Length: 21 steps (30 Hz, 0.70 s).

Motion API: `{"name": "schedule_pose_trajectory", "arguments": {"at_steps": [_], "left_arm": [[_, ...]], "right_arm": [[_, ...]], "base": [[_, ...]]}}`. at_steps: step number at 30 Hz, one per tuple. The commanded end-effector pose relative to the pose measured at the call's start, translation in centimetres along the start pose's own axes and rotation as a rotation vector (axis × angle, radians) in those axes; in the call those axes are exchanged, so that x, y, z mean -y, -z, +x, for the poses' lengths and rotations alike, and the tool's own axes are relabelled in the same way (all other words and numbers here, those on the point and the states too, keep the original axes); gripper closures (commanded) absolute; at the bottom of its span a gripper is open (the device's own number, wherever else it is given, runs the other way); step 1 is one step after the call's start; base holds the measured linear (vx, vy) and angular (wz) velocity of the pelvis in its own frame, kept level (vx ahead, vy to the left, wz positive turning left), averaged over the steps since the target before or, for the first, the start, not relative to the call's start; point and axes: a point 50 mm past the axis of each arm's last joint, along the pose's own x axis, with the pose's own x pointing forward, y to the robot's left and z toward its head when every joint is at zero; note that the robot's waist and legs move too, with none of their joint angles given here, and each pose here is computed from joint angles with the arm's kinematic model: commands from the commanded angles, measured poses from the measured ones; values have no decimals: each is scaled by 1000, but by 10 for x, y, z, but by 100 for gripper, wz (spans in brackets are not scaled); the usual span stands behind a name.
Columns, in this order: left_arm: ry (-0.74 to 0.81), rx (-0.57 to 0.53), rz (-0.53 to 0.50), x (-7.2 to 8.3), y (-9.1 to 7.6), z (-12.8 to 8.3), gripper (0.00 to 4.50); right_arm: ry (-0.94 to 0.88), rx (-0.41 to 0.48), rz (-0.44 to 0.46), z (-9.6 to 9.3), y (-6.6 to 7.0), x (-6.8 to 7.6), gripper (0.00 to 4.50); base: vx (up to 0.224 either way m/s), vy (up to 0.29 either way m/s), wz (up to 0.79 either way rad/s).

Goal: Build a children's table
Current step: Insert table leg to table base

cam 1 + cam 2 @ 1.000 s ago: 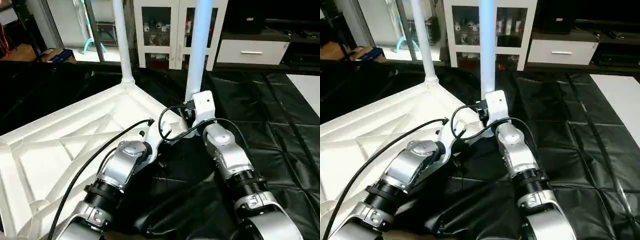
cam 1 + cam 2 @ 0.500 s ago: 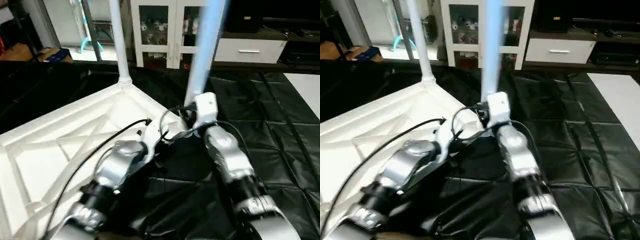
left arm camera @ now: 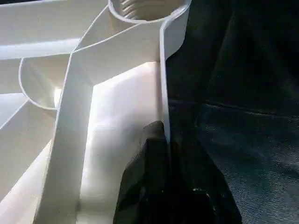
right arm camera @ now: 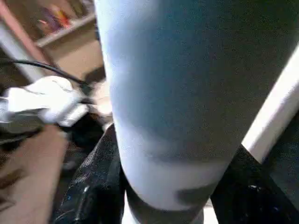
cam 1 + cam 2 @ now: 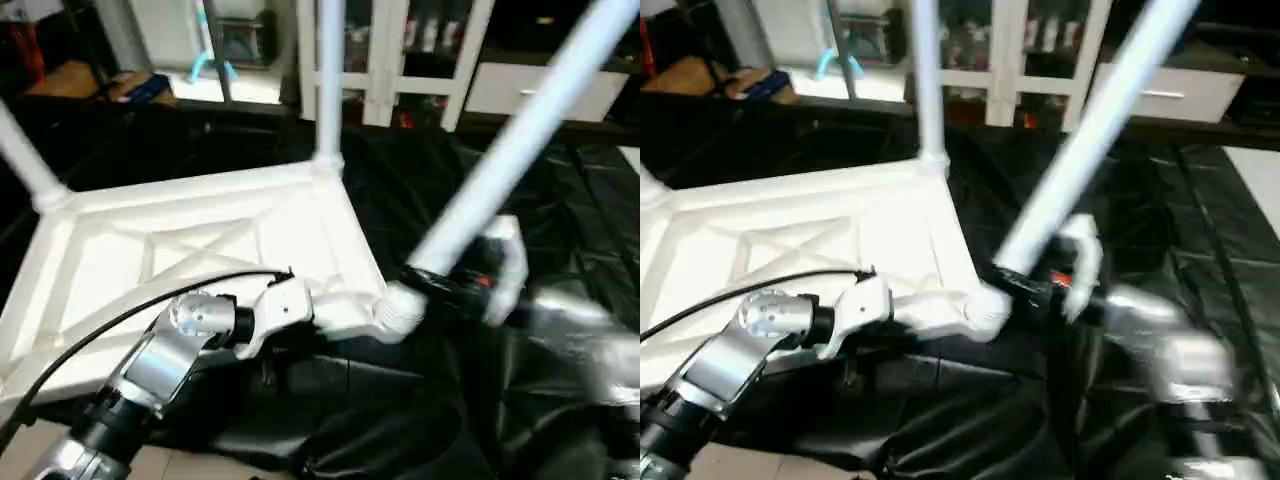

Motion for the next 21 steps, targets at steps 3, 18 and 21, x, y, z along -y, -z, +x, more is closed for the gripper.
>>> {"name": "schedule_pose_trajectory", "arguments": {"at_steps": [3, 18, 21], "left_arm": [[50, 38, 52, 4, -9, 8, 450], [54, 35, 46, 9, -7, 10, 450], [56, 34, 47, 9, -7, 10, 450]], "right_arm": [[-79, 84, 42, -5, -18, -7, 266], [-778, 488, 349, -33, -82, -66, 266], [-822, 502, 367, -35, -86, -73, 266]], "base": [[0, 0, 0], [0, 0, 0], [0, 0, 0]]}}
